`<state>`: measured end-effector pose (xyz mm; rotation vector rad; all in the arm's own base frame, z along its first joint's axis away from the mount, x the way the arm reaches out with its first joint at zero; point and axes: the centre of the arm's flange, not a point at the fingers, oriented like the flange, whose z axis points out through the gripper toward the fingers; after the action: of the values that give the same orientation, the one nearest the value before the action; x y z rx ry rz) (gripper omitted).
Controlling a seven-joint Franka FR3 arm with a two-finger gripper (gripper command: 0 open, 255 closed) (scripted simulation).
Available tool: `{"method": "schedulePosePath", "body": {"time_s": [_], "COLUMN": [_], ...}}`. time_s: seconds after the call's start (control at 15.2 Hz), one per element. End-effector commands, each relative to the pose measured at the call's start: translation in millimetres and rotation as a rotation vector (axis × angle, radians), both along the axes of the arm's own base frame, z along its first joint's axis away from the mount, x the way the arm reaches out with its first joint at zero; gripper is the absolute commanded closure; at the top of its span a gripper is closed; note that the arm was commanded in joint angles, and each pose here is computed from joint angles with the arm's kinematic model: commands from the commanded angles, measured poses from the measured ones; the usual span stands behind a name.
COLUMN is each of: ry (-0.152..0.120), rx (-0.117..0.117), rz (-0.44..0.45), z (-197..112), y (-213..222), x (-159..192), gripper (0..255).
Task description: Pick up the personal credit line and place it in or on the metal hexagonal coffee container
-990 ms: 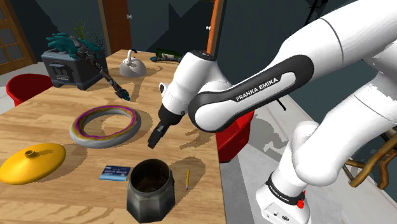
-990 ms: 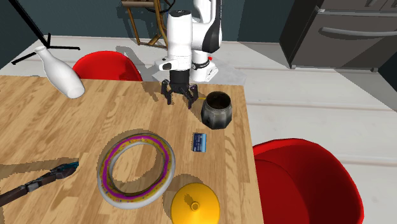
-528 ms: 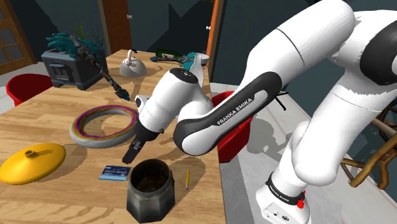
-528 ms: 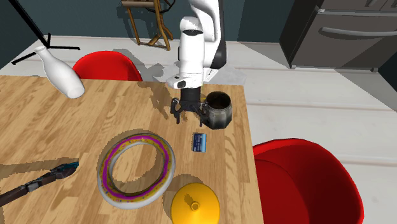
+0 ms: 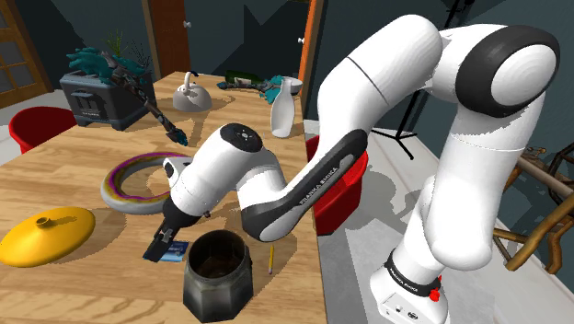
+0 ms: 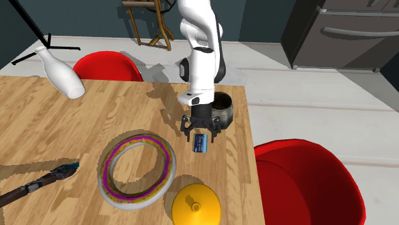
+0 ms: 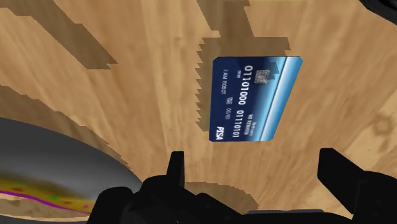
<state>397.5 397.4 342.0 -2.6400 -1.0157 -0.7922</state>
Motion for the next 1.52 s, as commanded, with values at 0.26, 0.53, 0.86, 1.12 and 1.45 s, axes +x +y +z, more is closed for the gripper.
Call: {"method": "schedulePosePath", "body": {"time_s": [0.26,0.53,0.86,1.12,1.45], "ry": [-0.002,-0.002,-0.002,-0.002,-0.002], "rx": [0.000,0.000,0.000,0.000,0.000], "rz": [0.003,0.003,0.003,0.003,0.003], "z": [-24.9,-24.9,-24.9,-24.8,-19.6], "y": [11.9,11.9,11.9,11.9,11.9], "x": [11.1,11.1,11.1,11.1,11.1], "gripper": [0,0,255,255,255]}}
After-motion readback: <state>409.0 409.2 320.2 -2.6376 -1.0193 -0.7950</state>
